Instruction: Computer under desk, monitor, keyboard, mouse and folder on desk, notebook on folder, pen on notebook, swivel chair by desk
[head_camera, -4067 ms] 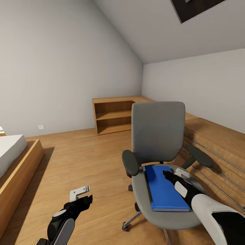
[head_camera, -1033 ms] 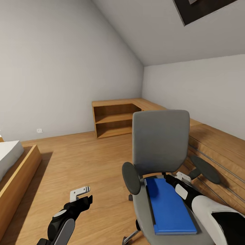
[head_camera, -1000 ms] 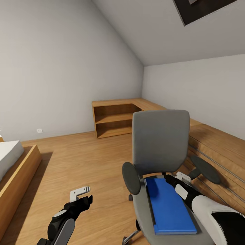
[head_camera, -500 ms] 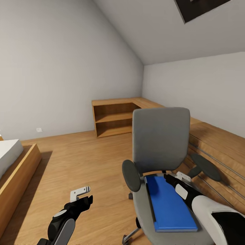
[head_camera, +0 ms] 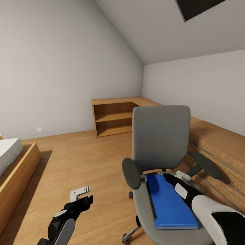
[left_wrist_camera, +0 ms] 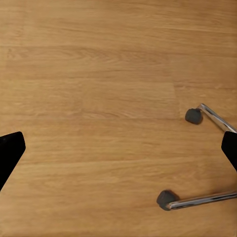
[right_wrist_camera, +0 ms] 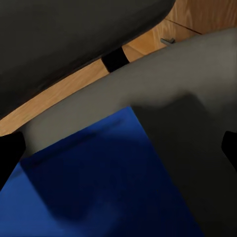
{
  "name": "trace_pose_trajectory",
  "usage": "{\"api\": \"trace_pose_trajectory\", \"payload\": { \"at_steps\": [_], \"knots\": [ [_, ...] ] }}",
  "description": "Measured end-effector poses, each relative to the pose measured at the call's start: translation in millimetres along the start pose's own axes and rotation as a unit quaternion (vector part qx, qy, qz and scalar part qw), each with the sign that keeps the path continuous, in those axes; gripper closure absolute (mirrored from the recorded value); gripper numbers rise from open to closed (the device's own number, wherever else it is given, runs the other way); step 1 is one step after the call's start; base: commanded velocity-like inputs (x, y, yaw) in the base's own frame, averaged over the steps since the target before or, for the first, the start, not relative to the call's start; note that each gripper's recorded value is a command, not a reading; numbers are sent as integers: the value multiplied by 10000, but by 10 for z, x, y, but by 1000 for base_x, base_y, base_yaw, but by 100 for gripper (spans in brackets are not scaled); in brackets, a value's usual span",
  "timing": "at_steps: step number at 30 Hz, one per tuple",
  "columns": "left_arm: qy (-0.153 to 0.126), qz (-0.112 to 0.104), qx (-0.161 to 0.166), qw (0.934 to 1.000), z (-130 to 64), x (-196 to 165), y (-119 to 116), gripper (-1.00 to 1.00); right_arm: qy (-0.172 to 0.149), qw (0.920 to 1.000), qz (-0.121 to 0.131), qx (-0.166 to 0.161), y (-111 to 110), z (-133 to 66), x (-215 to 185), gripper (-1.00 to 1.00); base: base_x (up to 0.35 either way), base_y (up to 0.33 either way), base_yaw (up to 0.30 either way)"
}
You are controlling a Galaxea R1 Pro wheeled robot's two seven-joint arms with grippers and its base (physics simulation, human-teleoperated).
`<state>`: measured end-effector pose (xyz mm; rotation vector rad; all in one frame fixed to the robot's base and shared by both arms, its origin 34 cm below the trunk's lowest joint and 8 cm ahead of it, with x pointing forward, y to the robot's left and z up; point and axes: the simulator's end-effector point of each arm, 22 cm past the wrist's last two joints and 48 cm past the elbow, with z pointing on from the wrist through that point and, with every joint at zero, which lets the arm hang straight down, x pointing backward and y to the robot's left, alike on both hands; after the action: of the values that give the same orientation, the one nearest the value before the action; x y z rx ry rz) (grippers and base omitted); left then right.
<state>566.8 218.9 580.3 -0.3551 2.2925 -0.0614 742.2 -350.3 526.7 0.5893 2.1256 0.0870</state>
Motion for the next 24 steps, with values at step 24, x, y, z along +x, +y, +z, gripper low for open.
{"api": "trace_pose_trajectory", "payload": {
  "at_steps": [24],
  "knots": [
    [9,38,34,10000,52,107,-15,-100,-119,9999,19,-74,34,46,-22,-100,0,0,0]
  ]
}}
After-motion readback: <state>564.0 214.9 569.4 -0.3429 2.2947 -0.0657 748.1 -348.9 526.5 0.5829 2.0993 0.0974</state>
